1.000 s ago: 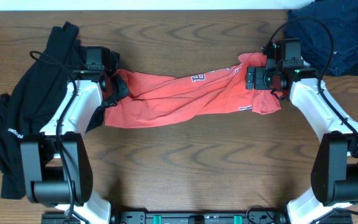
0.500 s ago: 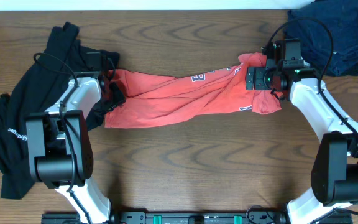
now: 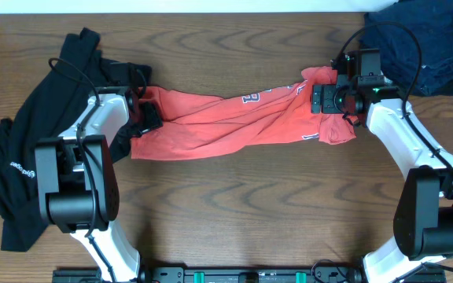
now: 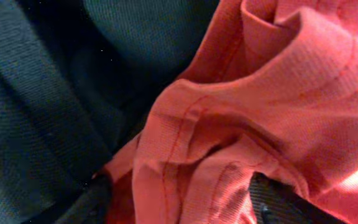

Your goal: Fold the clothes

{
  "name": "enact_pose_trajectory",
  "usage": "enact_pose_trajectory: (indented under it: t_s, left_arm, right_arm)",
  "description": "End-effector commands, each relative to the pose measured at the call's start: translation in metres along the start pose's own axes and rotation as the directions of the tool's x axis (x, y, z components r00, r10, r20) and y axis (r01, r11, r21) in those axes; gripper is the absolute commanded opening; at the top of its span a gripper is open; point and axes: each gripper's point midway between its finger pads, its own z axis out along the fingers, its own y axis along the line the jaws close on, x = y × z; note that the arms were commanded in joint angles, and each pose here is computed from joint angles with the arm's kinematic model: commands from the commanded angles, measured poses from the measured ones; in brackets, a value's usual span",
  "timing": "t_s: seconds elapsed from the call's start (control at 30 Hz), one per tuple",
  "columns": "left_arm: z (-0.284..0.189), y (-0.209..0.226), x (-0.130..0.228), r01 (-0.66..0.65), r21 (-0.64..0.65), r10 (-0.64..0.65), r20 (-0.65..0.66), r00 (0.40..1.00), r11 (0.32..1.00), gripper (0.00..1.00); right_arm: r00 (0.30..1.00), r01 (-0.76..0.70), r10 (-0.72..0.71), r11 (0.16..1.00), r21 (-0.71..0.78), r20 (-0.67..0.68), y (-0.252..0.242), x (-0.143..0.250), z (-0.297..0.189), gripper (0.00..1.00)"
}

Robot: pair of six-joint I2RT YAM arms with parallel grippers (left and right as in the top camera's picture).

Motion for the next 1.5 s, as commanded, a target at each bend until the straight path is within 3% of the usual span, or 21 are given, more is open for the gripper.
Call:
enact_pose_trajectory:
  t_s: [0.0, 0.27, 0.4, 0.7, 0.8, 0.93, 1.2, 1.47]
  left_arm:
    - [0.058, 0.017, 0.053, -0.054, -0.023, 0.048, -0.205, 0.978, 0.998, 0.76]
    - [0.067, -0.005, 0.078, -0.066, 0.124, 0.102, -0.306, 0.947, 0.990, 0.76]
    - [0.063, -0.025, 0.085, -0.061, 0.203, 0.126, -0.324, 0.938, 0.977, 0.66]
    - [0.064, -0.042, 0.095, -0.147, 0.194, 0.203, -0.314, 0.927, 0.970, 0.64]
    - [0.064, -0.042, 0.096, -0.149, 0.195, 0.206, -0.315, 0.927, 0.969, 0.44]
    - [0.064, -0.040, 0.095, -0.141, 0.192, 0.197, -0.317, 0.928, 0.971, 0.06]
    - [0.026, -0.024, 0.060, -0.071, 0.192, 0.122, -0.264, 0.957, 0.979, 0.06]
    - [-0.068, 0.001, 0.002, -0.001, 0.242, 0.002, -0.002, 1.000, 0.970, 0.06]
  right_arm:
    - [0.999, 0.019, -0.019, 1.000, -0.007, 0.037, 0.003, -0.010, -0.010, 0.94]
    - [0.999, 0.020, -0.020, 1.000, -0.008, 0.050, 0.003, -0.013, -0.010, 0.94]
    - [0.998, 0.021, -0.020, 1.000, -0.009, 0.052, 0.004, -0.014, -0.010, 0.94]
    - [0.999, 0.020, -0.019, 1.000, -0.009, 0.050, 0.004, -0.014, -0.010, 0.94]
    - [0.999, 0.020, -0.019, 1.000, -0.009, 0.051, 0.004, -0.014, -0.010, 0.94]
    - [0.999, 0.020, -0.019, 1.000, -0.009, 0.051, 0.004, -0.014, -0.010, 0.94]
    - [0.999, 0.018, -0.018, 1.000, -0.008, 0.033, 0.003, -0.009, -0.010, 0.93]
    - [0.999, -0.026, 0.025, 1.000, -0.007, -0.019, 0.003, 0.003, -0.010, 0.89]
